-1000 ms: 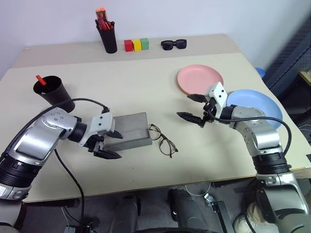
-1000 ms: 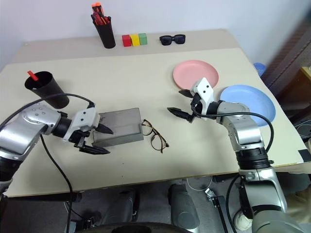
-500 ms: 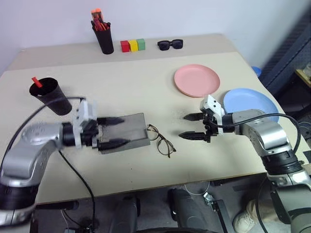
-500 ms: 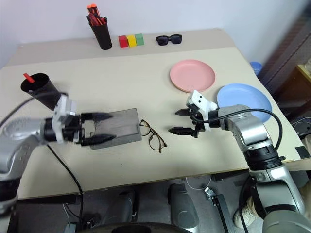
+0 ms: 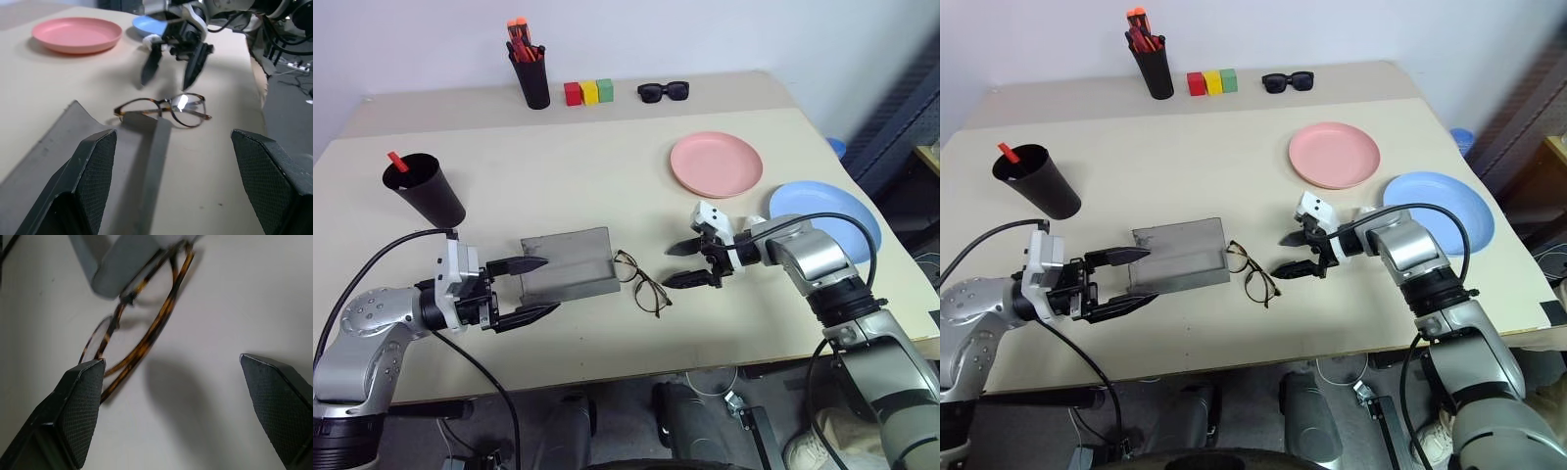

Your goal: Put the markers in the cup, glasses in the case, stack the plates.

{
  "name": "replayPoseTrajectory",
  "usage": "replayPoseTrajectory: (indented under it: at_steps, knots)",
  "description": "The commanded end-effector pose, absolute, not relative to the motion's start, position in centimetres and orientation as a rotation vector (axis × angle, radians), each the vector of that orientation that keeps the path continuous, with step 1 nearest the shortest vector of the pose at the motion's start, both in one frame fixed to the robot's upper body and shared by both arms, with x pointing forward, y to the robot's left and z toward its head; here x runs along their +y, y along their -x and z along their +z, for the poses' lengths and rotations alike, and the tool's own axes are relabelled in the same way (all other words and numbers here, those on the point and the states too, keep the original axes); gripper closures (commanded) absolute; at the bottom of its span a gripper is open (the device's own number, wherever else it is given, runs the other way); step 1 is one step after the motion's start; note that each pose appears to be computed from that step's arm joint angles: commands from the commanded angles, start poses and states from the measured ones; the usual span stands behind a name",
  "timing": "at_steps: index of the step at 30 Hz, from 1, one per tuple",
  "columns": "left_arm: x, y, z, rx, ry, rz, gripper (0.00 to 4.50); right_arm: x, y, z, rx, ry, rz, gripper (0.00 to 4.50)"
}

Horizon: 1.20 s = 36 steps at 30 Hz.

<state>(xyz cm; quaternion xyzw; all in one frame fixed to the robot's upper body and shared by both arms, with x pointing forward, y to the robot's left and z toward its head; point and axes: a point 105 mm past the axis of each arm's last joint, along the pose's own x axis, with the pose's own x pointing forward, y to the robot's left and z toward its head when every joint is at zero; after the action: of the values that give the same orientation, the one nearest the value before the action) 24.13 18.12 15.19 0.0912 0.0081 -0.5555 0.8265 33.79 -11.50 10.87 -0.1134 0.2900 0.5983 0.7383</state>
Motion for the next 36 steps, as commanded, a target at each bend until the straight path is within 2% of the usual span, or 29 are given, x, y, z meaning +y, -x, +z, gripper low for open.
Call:
replayPoseTrajectory:
  at_steps: [1, 8, 16, 36]
  knots:
    - [17.9, -24.0, 15.5, 0.006, -0.214, -1.192, 0.71, -11.2, -33.8, 11.5, 0.675, 0.239, 1.34, 0.0]
    - [17.6, -23.9, 14.5, 0.025, -0.223, -1.213, 0.71, -9.7, -33.6, 12.0, 0.725, 0.184, 1.378, 0.0]
    - [17.0, -24.4, 13.4, 0.016, -0.236, -1.209, 0.71, -7.2, -33.7, 13.5, 0.502, 0.268, 1.366, 0.0]
    - [15.7, -25.2, 13.6, -0.005, -0.214, -1.209, 0.71, -7.7, -31.9, 13.1, 0.672, 0.248, 1.359, 0.0]
